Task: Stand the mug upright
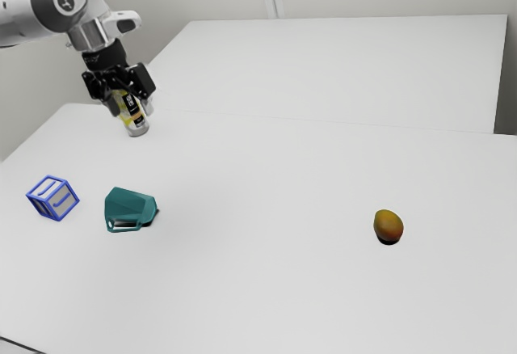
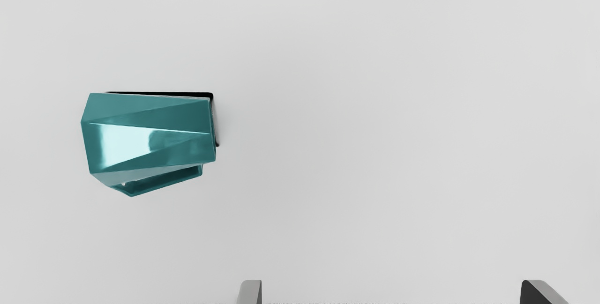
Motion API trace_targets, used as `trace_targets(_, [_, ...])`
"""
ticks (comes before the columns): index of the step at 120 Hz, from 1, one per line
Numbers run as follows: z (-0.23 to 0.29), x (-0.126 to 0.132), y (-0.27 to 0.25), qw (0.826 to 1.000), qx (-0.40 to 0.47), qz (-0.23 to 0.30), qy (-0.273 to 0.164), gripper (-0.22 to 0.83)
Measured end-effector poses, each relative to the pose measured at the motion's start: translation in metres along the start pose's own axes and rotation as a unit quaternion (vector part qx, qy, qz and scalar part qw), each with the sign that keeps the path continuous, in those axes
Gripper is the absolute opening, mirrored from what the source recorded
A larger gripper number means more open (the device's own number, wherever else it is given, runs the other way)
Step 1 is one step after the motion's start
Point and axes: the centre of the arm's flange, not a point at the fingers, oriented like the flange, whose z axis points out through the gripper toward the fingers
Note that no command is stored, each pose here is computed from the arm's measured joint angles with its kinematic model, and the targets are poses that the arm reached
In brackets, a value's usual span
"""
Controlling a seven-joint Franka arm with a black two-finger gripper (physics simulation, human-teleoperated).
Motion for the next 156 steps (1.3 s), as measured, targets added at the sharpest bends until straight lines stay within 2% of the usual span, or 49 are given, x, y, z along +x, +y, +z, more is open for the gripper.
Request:
trace_targets(12, [-0.003,-0.006,-0.02,0.999,-0.053,0.0,0.009,0.62])
trace_targets(30, [0.017,-0.001,-0.065,0.992,-0.127,0.0,0.007,0.61])
trace_targets(37, [0.024,-0.006,-0.103,0.988,-0.151,-0.015,0.014,0.61])
trace_targets(50, [0.036,-0.033,-0.201,0.979,-0.191,-0.066,0.036,0.61])
trace_targets(59, [0.055,-0.041,-0.238,0.972,-0.217,-0.077,0.04,0.62])
trace_targets(72, [0.087,-0.032,-0.254,0.968,-0.243,-0.059,0.033,0.61])
trace_targets(97, [0.165,-0.025,-0.299,0.948,-0.312,-0.055,0.034,0.62])
trace_targets(128, [0.225,-0.015,-0.303,0.935,-0.353,-0.026,0.034,0.61])
trace_targets(156, [0.261,-0.021,-0.29,0.921,-0.389,-0.02,0.026,0.61])
